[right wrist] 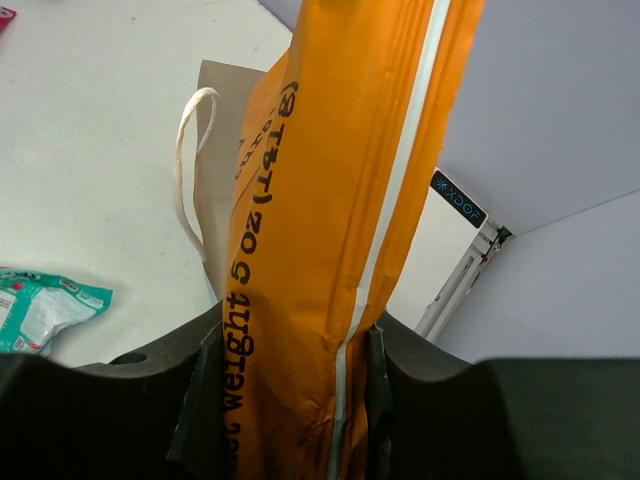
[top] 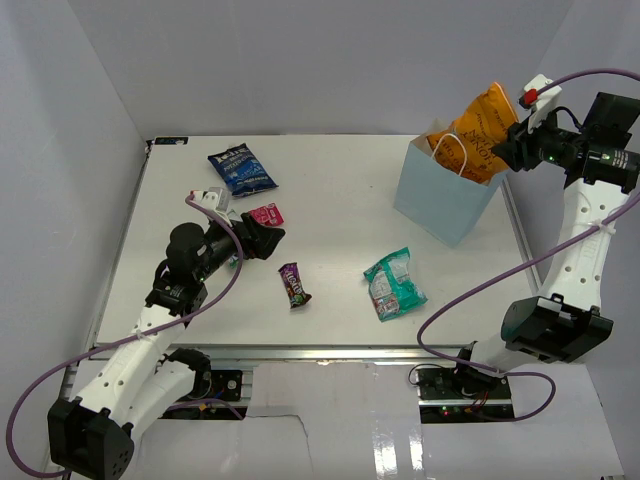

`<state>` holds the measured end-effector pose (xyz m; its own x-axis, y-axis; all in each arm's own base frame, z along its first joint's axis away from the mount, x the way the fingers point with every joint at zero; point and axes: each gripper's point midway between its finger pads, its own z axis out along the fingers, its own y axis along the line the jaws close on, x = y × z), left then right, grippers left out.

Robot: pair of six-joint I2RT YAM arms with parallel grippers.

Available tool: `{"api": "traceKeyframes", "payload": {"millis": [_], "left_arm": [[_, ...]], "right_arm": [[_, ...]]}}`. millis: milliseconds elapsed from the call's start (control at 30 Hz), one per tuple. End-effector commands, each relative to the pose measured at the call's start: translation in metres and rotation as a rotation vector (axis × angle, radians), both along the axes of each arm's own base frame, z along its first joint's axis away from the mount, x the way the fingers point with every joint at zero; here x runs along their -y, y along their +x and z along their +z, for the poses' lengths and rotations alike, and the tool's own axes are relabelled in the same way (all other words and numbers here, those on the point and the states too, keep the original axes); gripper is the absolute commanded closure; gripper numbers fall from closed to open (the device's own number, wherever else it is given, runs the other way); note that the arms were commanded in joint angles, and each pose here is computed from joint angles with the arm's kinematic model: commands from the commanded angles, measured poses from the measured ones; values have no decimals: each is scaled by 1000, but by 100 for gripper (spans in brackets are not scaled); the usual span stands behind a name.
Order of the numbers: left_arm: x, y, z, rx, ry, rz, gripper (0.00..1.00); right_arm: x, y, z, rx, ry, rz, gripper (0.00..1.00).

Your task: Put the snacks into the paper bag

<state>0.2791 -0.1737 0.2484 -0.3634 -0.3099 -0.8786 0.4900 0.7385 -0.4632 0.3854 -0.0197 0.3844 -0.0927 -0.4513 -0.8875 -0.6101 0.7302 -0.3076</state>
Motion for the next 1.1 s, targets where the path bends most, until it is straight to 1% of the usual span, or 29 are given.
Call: {"api": "traceKeyframes", "payload": {"millis": [0,67,233,333,367,433,467,533,567,633,700,733,833,967,1067], "left_arm": [[2,-3,3,27,-5,-18,2],[2,-2,3,24,-4,-21,2],[4,-2,3,16,-7,-27,2],[3,-3,4,17,-8,-22,2],[2,-4,4,17,-8,-21,2],[0,-5,5,19,-7,-13,2],[0,-6,5,21,-10,-11,2],[-1,-7,5,21,-12,-6,2],[-1,-7,5,18,-13,-6,2],[-1,-7,6,15,-17,-9,2],[-1,-6,6,11,-18,-5,2],[0,-5,6,9,-17,-7,2],[1,-3,8,9,-18,-12,2],[2,-2,9,9,-18,-15,2],[3,-3,9,7,-18,-18,2]], "right_arm": [[1,6,8,50,-27,18,92],[1,13,1,25,-18,19,92],[-17,27,-18,-24,-27,47,92],[-25,35,-29,-49,-32,48,87],[-27,37,-32,-59,-25,49,83],[-32,39,-35,-72,-16,58,78],[-34,40,-36,-77,-13,62,68],[-40,39,-39,-86,-11,77,60],[-41,39,-38,-86,-9,78,53],[-44,39,-30,-71,-2,81,45],[-47,38,-20,-63,20,81,40],[-47,38,-8,-38,22,79,35],[-49,39,13,-3,41,72,27],[-53,37,27,8,76,76,24],[-54,37,20,-16,91,81,25]]}}
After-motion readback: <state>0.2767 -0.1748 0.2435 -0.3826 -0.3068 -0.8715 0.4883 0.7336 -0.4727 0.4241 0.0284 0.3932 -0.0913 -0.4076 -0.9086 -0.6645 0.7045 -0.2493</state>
